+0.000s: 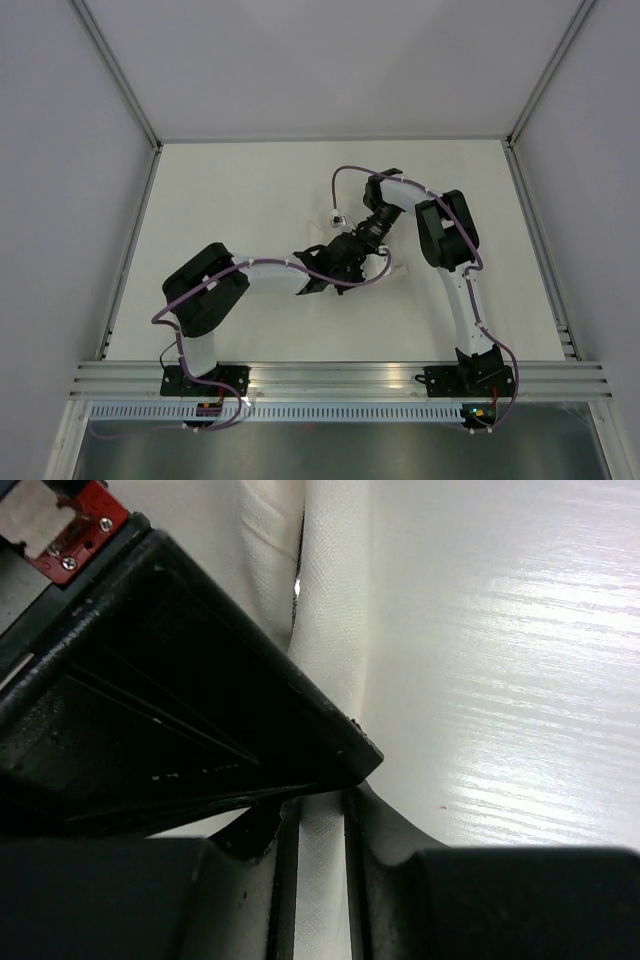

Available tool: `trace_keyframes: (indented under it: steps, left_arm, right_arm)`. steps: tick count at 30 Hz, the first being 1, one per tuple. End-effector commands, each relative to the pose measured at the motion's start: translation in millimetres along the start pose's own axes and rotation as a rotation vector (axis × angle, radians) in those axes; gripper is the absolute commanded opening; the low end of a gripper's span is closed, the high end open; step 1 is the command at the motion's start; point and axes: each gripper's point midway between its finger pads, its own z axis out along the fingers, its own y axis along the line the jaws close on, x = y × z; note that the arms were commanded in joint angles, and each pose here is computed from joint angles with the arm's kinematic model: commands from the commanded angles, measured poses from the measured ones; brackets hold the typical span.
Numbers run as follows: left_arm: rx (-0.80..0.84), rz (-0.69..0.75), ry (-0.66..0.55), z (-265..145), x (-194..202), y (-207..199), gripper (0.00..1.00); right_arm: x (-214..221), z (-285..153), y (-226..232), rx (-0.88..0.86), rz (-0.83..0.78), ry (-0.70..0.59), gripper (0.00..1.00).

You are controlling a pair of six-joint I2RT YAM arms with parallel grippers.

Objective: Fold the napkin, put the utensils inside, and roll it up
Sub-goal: Roll the napkin with the utensil

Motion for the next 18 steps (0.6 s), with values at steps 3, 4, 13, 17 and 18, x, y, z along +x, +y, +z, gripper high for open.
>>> trace_keyframes:
  steps: [3,4,13,17,18]
  left_arm:
    - [0.276,-0.139,0.132,5.9,40.2,-56.0,0.02]
    - [0.288,-0.147,0.134,5.7,39.7,-56.8,0.02]
    - [0.403,-0.220,0.129,3.8,35.6,-64.0,0.02]
    - [0.444,-0.266,0.135,1.4,37.3,-63.5,0.02]
    - [0.454,-0.275,0.137,1.0,37.5,-63.6,0.02]
  right_arm:
    - [-19.8,-15.0,-35.5,0.179,-0.174,-0.055,0.57]
    - [-22.9,-17.7,-34.3,0.185,-0.171,-0.071,0.57]
    - [-48.6,-79.7,-25.6,0.233,-0.120,-0.343,0.60]
    - [-55.7,-112.1,-24.9,0.257,-0.106,-0.480,0.60]
    - [-55.4,-117.5,-24.3,0.255,-0.084,-0.506,0.60]
